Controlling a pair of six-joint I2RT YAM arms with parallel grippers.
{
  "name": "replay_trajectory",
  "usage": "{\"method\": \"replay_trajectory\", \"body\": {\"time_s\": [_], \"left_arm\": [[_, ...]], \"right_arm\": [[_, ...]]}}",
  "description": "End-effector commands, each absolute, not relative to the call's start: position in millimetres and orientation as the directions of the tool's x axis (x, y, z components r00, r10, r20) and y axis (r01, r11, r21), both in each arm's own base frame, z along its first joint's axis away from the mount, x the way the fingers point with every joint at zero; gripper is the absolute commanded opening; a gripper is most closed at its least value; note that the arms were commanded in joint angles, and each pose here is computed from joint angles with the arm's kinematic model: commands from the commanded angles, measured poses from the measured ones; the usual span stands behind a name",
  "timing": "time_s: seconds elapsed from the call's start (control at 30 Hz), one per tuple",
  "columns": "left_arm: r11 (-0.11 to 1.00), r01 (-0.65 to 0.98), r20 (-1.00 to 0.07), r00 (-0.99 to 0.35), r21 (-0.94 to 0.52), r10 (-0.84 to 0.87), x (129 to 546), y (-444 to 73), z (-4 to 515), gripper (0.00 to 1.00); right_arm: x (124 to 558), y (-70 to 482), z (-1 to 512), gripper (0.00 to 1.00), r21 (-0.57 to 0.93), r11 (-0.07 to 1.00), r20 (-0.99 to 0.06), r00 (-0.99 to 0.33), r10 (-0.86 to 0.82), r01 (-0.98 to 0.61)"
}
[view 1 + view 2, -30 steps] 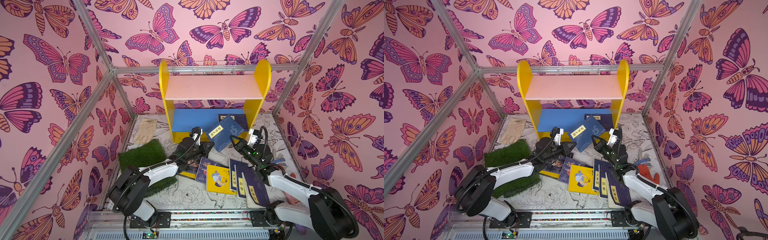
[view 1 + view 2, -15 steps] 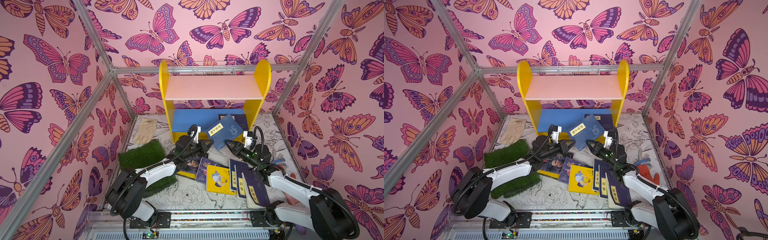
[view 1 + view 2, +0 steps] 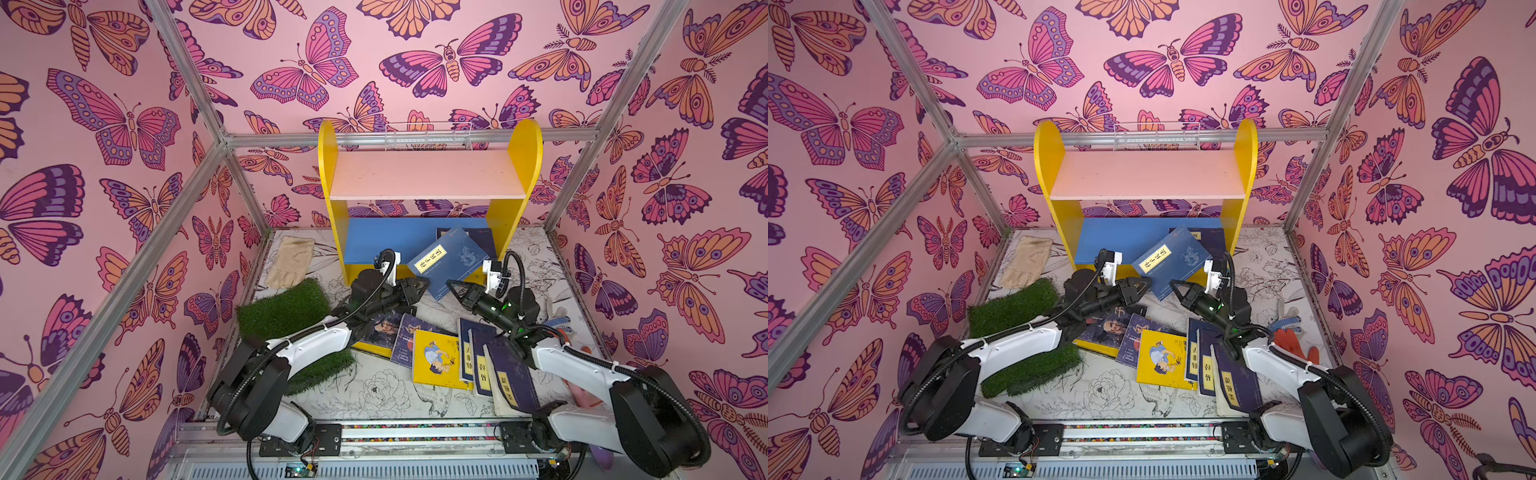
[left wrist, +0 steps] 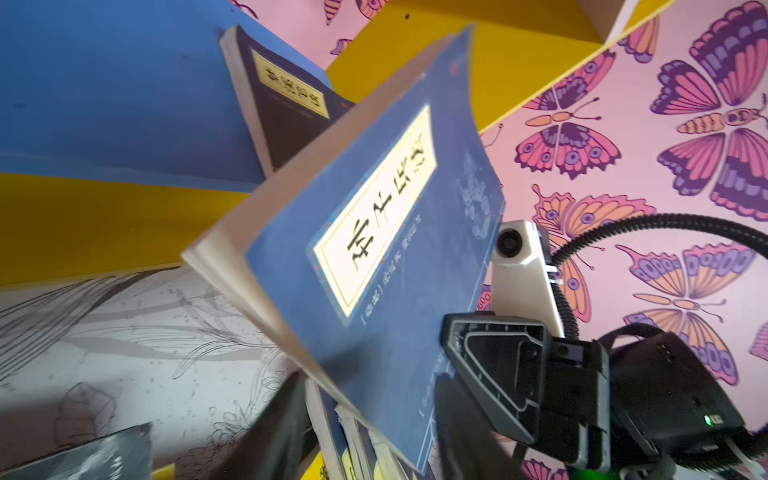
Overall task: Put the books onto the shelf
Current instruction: 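Carry the book with the right gripper onto the blue shelf, then lower the book onto the first book and open the right gripper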
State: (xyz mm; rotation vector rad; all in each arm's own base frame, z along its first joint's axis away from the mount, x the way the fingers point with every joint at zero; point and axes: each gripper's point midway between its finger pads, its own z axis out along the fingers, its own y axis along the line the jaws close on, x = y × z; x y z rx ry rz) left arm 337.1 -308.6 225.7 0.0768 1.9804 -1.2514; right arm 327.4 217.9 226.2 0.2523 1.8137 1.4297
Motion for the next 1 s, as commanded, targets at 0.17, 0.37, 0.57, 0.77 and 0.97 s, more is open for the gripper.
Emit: {"method": "replay_trajectory", "body": {"time_s": [0.17, 0.37, 0.57, 0.77, 0.97], "left_arm": [[0.769, 0.133, -0.667, -0.603, -0.625, -0.437, 348, -220, 188, 0.68], [0.789, 0.097, -0.663, -0.608, -0.607, -0.435, 337, -206, 176, 0.68], [0.796, 0.101, -0.668, -0.612, -0.596, -0.423, 335, -205, 174, 0.67], [0.808, 0.119, -0.678, -0.621, -0.577, -0.393, 334, -207, 175, 0.67], [0.816, 0.120, -0.680, -0.629, -0.565, -0.378, 332, -205, 174, 0.67]], "right_arm": [[373, 191, 282, 0.00, 0.870, 0.339, -0.484, -0.486, 0.728, -0.358], [401, 190, 287, 0.00, 0.886, 0.335, -0.454, -0.452, 0.768, -0.321], [427, 172, 286, 0.00, 0.926, 0.257, -0.344, -0.337, 0.876, -0.276], [451, 170, 284, 0.00, 0.942, 0.222, -0.292, -0.291, 0.911, -0.251], [465, 164, 263, 0.00, 0.972, 0.165, -0.202, -0.232, 0.951, -0.170]]}}
